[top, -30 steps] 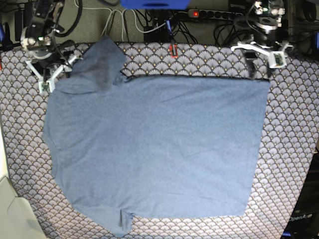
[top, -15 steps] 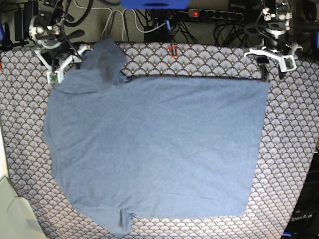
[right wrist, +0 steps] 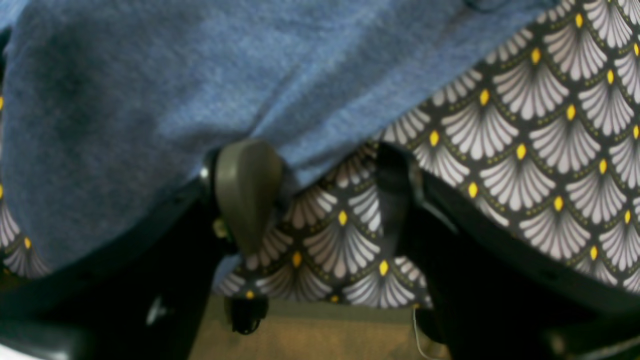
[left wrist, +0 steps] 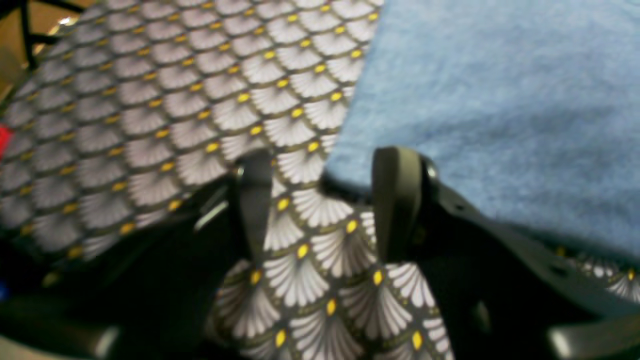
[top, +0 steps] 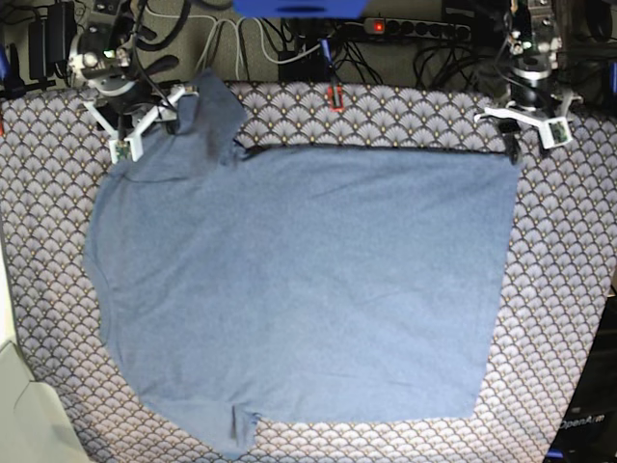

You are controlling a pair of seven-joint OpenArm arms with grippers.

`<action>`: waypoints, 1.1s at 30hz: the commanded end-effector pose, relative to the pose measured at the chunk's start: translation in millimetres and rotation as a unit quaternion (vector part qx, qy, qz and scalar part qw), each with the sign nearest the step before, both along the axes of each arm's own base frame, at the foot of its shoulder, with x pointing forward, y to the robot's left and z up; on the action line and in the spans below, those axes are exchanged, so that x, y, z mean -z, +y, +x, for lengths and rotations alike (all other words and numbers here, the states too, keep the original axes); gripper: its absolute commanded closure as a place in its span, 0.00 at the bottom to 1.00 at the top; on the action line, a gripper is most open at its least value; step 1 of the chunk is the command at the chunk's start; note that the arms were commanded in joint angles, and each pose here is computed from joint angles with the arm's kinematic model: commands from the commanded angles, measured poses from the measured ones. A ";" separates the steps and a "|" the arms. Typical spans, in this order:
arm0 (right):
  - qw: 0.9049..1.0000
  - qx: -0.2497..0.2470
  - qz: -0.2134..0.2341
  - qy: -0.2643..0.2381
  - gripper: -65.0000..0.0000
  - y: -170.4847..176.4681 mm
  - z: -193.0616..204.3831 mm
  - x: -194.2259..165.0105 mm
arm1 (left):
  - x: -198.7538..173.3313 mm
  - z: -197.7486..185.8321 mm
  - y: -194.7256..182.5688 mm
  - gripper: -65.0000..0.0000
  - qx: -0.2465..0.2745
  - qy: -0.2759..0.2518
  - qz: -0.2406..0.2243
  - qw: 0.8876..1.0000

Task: Fold the T-shirt properly
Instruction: 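Grasp the shirt's shoulder corners with both grippers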

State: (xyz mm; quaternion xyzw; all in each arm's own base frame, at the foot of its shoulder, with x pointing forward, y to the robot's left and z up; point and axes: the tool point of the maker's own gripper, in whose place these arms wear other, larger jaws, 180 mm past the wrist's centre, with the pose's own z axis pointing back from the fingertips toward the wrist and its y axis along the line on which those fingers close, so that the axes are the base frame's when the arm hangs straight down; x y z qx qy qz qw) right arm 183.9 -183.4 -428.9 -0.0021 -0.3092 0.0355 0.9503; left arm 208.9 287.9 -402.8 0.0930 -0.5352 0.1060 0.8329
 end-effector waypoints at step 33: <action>1.000 -0.003 -0.003 0.004 0.45 -1.0 -2.7 -0.4 | 29.8 35.9 -25.3 0.58 0.012 0.002 -0.032 0.999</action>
